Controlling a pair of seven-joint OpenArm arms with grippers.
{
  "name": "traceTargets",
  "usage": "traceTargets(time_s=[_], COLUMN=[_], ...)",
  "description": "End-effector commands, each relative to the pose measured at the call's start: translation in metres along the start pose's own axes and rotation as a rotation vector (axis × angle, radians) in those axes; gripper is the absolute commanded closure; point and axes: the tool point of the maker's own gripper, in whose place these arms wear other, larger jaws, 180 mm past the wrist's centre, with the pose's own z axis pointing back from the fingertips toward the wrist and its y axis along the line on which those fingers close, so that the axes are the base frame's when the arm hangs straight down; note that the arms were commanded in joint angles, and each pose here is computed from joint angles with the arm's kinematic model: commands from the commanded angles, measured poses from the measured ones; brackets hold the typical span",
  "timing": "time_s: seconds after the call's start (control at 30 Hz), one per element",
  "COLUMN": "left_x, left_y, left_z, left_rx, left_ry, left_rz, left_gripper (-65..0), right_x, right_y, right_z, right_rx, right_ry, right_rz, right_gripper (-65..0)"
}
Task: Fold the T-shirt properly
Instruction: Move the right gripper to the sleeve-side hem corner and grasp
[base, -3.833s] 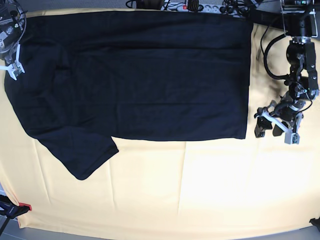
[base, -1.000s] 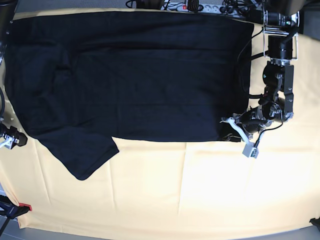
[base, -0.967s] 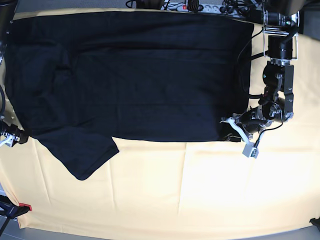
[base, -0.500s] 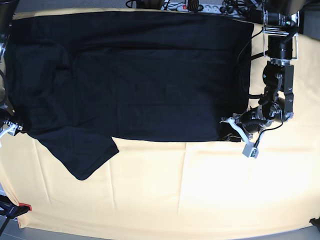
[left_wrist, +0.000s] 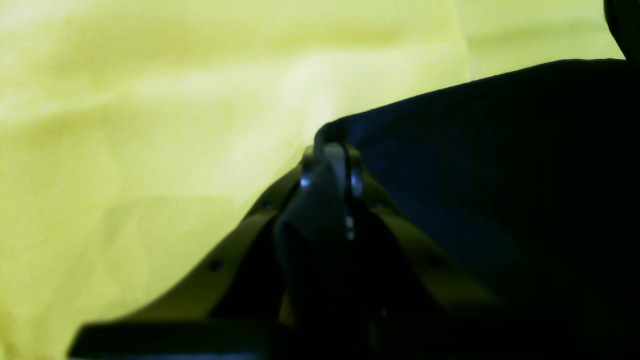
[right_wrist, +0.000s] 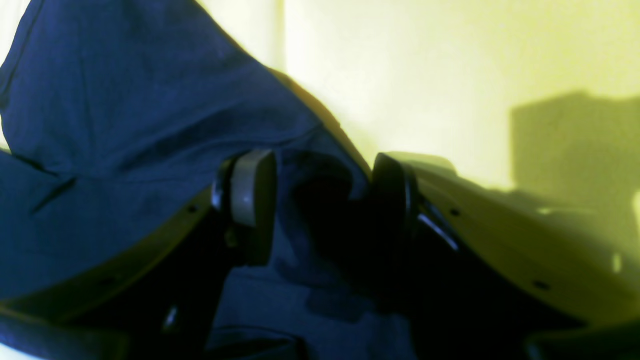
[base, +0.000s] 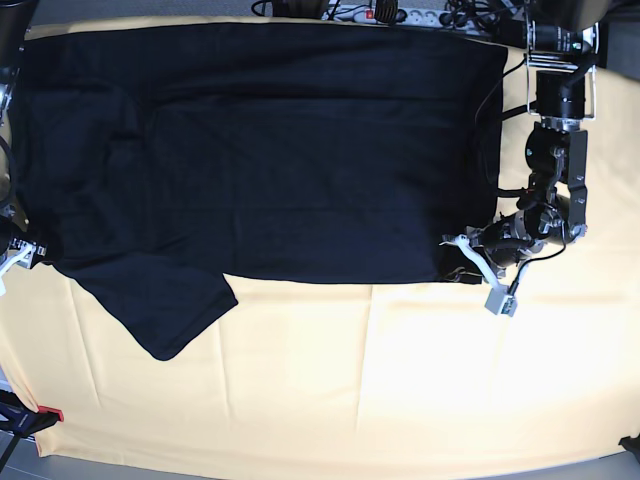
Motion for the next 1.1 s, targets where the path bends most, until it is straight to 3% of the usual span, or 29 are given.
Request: traceTargets(time_s=[0.0, 0.17, 0.5, 0.67, 0.9, 0.97, 1.07], left_x=[0.017, 0.017, 0.017, 0.019, 0.016, 0.016, 0.017], left_y=[0.004, 0.004, 0.004, 0.004, 0.005, 0.005, 0.005], left_z=[0.005, 0.005, 0.005, 0.005, 0.005, 0.005, 0.005], left_rx=[0.014, 0.014, 0.014, 0.013, 0.016, 0.016, 0.016], left_ry=[-0.033, -0.034, -0.034, -0.045, -0.038, -0.039, -0.04], left_rz=[-0.022, -0.022, -0.022, -0.022, -0.021, -0.021, -0.021], left_gripper=[0.0, 0.0, 0.0, 0.0, 0.0, 0.0, 0.0], right_x=[0.015, 0.017, 0.015, 0.002, 0.001, 0.004, 0.006], right_y=[-0.008, -0.008, -0.006, 0.018, 0.04, 0.046, 0.05], right_z=[0.013, 0.013, 0.012, -0.01, -0.021, -0.019, -0.015], right_rx=[-0.032, -0.034, -0.04, 0.025, 0.103, 0.143, 0.176], right_ry=[-0.021, -0.026, -0.005, 0.044, 0.034, 0.026, 0.018], right_rz=[0.026, 0.02, 0.013, 0.026, 0.006, -0.019, -0.042], right_gripper=[-33.5, -40.6, -40.5, -40.5, -40.4, -39.5, -29.5])
